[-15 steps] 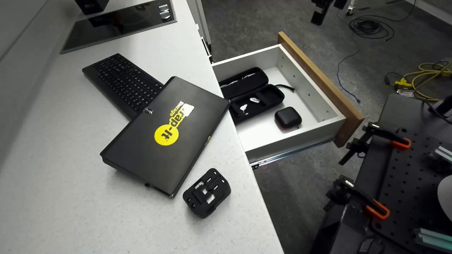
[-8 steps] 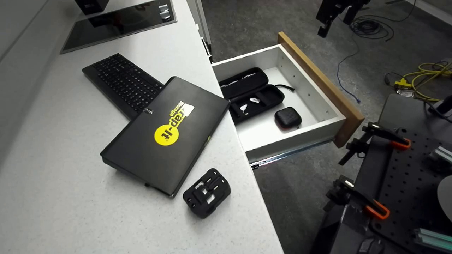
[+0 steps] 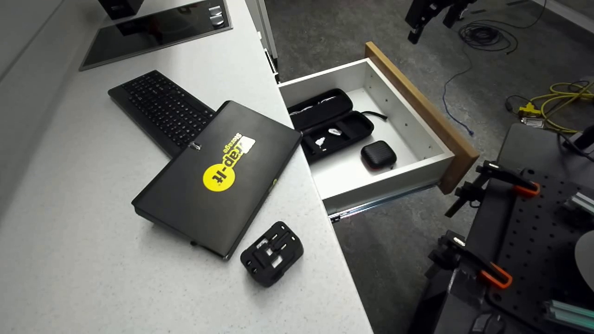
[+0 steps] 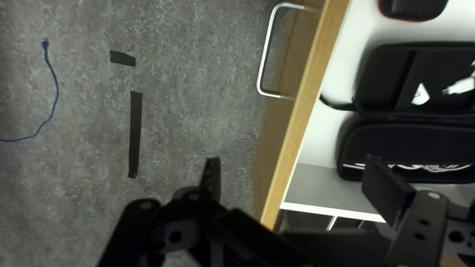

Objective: Close the top drawer at the left of the oven

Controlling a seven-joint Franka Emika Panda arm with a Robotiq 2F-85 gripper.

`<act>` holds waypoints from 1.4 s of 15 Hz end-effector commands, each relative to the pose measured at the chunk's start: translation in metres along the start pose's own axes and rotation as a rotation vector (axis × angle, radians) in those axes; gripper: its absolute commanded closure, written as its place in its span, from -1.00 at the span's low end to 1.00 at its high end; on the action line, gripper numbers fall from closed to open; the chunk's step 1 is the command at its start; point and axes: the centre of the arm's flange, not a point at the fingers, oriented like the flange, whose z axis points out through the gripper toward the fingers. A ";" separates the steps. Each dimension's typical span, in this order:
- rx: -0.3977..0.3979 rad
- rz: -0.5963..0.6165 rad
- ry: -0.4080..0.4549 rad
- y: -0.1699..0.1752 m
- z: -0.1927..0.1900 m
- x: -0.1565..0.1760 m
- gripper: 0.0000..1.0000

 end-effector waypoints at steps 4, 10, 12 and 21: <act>-0.166 0.240 0.027 0.052 0.101 0.040 -1.00; -0.227 0.378 -0.063 0.070 0.193 0.082 -1.00; -0.202 0.387 -0.106 0.059 0.220 0.092 -1.00; -0.067 0.218 -0.290 -0.037 0.260 0.107 -1.00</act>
